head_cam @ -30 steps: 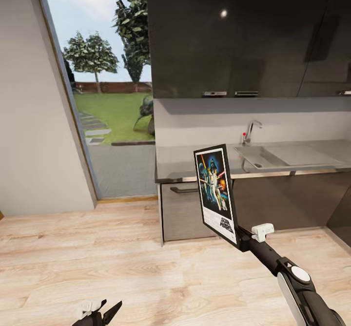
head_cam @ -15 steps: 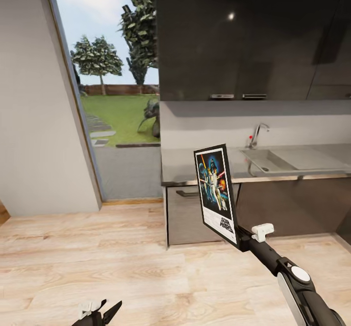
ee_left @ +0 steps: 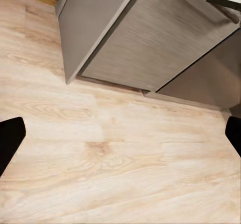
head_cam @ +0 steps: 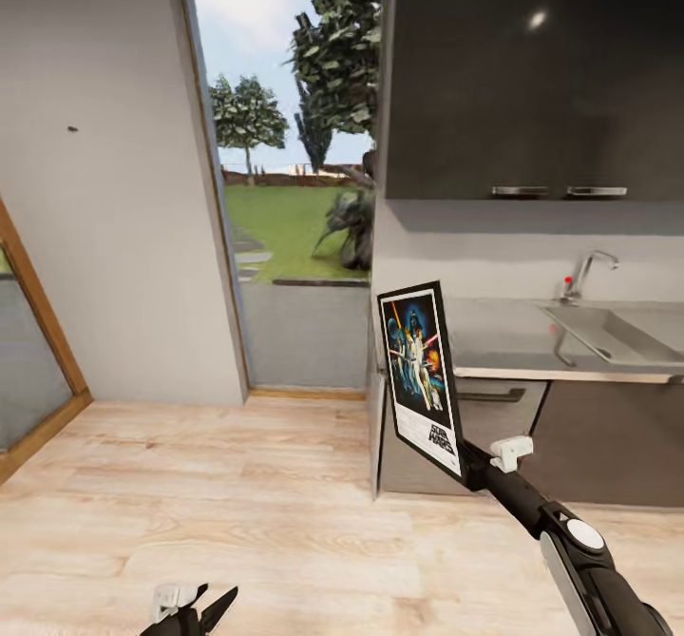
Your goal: Pick up the poster from the kitchen countertop and hang it on one of the wall nails in the kitchen.
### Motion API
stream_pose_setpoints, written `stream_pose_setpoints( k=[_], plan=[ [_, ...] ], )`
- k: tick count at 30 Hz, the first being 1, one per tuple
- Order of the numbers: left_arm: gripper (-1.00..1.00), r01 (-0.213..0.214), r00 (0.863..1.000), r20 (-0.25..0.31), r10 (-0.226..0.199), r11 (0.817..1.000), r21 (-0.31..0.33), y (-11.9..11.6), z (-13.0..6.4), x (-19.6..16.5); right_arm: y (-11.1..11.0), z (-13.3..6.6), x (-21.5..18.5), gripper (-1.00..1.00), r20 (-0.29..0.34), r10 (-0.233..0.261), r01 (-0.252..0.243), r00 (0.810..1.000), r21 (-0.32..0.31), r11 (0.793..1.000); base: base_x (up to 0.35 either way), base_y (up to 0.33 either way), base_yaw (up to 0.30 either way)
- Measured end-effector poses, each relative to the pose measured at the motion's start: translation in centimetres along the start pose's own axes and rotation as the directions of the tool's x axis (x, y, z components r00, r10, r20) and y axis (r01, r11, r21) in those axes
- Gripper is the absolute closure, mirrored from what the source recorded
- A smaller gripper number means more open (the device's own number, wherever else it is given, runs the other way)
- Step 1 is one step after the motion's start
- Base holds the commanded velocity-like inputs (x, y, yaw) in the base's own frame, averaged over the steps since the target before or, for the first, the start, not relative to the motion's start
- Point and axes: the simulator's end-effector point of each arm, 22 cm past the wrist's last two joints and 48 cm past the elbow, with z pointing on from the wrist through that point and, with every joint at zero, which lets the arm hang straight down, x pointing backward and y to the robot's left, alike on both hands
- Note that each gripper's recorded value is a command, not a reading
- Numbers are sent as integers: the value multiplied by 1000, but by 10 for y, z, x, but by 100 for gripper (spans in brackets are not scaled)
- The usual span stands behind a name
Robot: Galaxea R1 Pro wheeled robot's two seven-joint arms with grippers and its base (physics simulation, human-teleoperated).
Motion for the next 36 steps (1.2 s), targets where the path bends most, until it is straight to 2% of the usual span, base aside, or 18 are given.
stream_pose_setpoints(
  k=[20,36],
  plan=[
    [-100,-1,1000,0,1,1000,-1,1,-1,0,0,0,0,100,0,1,-1,1000,1,1000,146,273,276],
    [-100,0,1000,0,0,1000,0,0,0,0,0,0,1,100,-3,1,-1,1000,-1,1000,144,276,28]
  ],
)
